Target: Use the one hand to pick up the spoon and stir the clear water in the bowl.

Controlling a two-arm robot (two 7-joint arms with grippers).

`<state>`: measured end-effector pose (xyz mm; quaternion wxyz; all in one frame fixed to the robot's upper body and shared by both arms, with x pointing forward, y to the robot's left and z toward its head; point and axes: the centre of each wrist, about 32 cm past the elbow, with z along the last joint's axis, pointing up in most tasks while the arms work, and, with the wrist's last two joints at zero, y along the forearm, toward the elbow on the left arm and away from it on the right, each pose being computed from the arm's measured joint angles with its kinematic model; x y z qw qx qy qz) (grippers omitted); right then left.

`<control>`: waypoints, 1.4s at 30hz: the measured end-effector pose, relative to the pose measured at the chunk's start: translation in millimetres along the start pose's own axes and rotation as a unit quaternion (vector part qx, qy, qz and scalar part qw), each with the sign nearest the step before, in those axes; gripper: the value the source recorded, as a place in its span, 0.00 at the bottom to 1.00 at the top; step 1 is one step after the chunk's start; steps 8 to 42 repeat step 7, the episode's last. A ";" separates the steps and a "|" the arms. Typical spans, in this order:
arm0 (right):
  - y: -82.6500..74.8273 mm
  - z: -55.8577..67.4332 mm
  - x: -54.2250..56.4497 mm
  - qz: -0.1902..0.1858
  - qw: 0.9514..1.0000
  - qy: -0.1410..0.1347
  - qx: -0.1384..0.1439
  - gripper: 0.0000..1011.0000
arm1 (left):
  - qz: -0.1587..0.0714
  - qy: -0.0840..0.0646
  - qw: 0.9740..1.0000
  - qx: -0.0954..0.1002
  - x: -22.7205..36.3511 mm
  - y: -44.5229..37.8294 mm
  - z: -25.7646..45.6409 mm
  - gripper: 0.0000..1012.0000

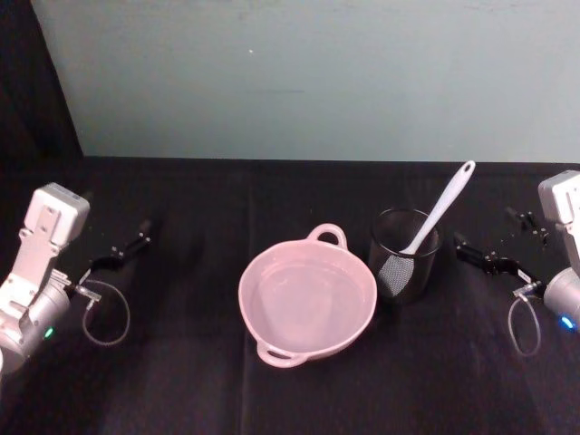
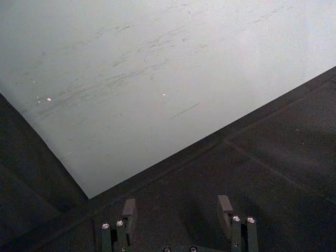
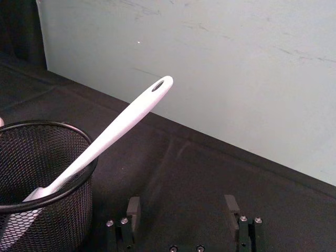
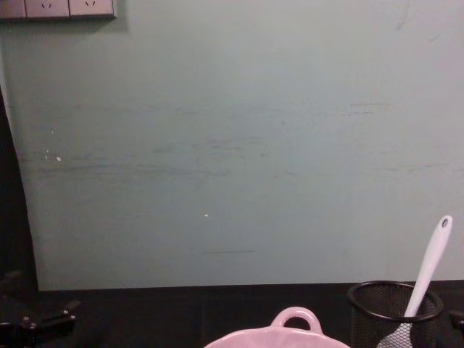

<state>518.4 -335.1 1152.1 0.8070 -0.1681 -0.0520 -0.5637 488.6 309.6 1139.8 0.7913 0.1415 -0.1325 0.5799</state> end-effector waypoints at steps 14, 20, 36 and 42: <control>-0.1 -0.1 0.1 0.000 1.000 0.000 0.000 0.99 | 0.000 0.000 1.000 0.000 0.0 0.0 0.0 0.99; -0.1 -0.1 0.1 0.000 1.000 0.000 0.000 0.99 | 0.000 0.000 1.000 0.000 0.0 0.0 0.0 0.99; -0.1 -0.1 0.1 0.000 1.000 0.000 0.000 0.99 | 0.000 0.000 1.000 0.000 0.0 0.0 0.0 0.99; -0.1 -0.1 0.1 0.000 1.000 0.000 0.000 0.99 | 0.000 0.000 1.000 0.000 0.0 0.0 0.0 0.99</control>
